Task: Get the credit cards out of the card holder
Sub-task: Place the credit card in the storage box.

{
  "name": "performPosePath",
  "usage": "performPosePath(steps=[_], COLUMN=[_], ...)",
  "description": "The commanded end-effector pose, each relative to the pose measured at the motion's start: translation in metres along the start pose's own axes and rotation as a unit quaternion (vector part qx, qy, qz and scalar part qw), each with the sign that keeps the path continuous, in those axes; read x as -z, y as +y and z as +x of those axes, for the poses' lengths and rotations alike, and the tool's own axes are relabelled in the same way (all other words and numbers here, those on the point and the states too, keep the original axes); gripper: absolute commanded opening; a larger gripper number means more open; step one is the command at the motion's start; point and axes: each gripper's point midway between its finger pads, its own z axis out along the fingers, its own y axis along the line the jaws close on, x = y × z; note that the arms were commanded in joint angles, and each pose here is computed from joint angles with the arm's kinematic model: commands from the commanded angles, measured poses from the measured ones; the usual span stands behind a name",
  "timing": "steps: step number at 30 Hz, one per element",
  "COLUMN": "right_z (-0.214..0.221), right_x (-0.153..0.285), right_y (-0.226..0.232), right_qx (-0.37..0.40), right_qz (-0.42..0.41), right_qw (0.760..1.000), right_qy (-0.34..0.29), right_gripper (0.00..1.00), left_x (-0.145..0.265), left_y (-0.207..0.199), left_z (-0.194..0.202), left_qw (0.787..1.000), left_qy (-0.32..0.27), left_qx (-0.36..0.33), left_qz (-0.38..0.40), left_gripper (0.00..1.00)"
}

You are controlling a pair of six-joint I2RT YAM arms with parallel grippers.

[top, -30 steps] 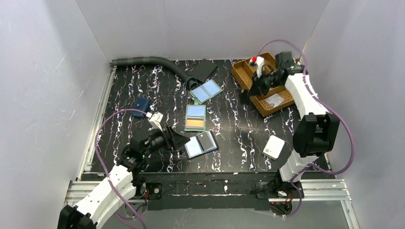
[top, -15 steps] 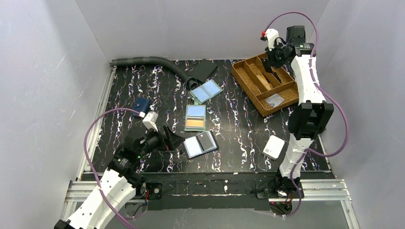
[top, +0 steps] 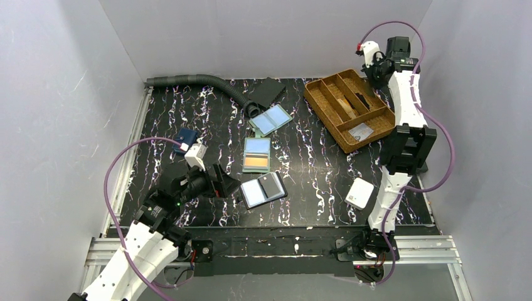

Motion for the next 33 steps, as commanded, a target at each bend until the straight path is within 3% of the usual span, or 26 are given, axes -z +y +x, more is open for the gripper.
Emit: performPosePath(steps=[1, 33], right_z=[-0.008, 0.032], right_x=[-0.002, -0.062], right_y=[-0.022, -0.026], right_qx=[0.017, 0.019], right_qz=[0.023, -0.007], right_qw=[0.999, 1.000], right_qy=[-0.017, 0.015], right_gripper=[0.01, 0.01], left_x=[0.004, 0.001], left_y=[0.002, 0.007], left_z=[0.001, 0.003], left_qw=[1.000, 1.000], left_qy=[0.004, 0.002], left_qx=[-0.007, -0.003], left_qz=[-0.005, -0.013], left_gripper=[0.98, 0.98])
